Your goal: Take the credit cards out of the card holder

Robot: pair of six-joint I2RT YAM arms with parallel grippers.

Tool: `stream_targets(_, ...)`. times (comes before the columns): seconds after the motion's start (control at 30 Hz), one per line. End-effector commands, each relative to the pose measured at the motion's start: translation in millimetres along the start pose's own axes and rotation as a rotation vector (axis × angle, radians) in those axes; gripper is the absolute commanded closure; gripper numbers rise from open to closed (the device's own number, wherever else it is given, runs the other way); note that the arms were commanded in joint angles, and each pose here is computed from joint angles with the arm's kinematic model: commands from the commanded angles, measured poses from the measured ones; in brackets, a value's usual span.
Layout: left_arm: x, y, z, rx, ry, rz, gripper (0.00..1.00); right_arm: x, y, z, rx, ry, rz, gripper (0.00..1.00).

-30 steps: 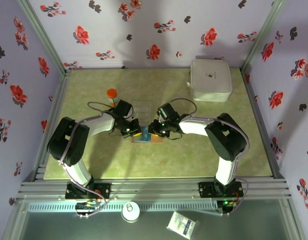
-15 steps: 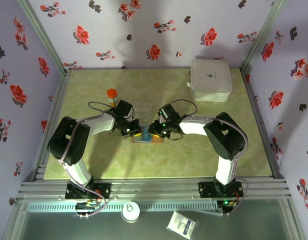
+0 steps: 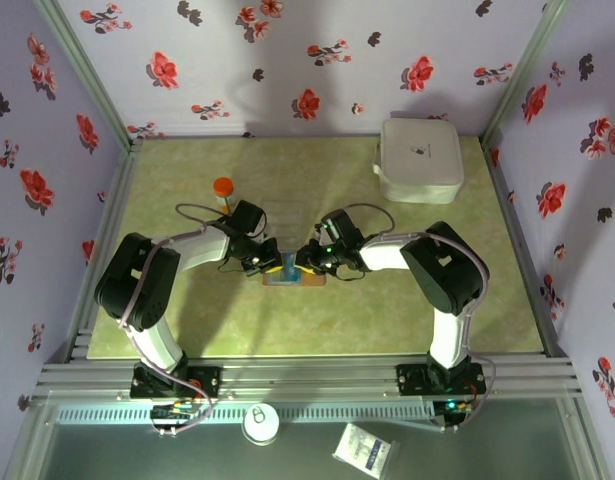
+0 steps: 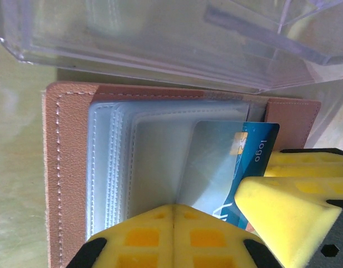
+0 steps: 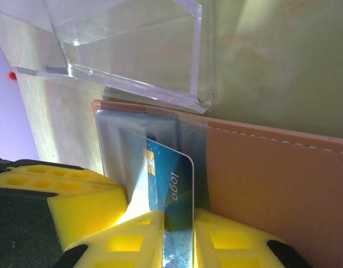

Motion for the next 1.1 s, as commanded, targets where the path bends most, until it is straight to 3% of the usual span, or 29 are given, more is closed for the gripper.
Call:
stream_targets(0.0,22.6,10.7,13.7,0.054,-0.030,-0.090,1.00,-5.2,4.4,4.9,0.026,0.022,-0.012,0.81)
stream_targets(0.77,16.4,2.8,11.0,0.035,-0.029,-0.076,1.00,-15.3,-29.2,6.5,-0.019,-0.002,0.060,0.93)
stream_targets(1.07,-9.7,-16.4,-2.1,-0.023,-0.001,0.008,1.00,9.1,-58.4,1.5,-0.012,-0.182,0.159,0.96)
Point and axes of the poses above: each hand's point on the last joint's axis, 136 mm out from that joint toward the fingers, its own y axis out along the fingers, its own x axis along the line the jaws close on, z = x × y, the point moved 6 cm from there along -y, back along the fingers, and after that the axes turned 1 degree about y, right-handed, at the moved point
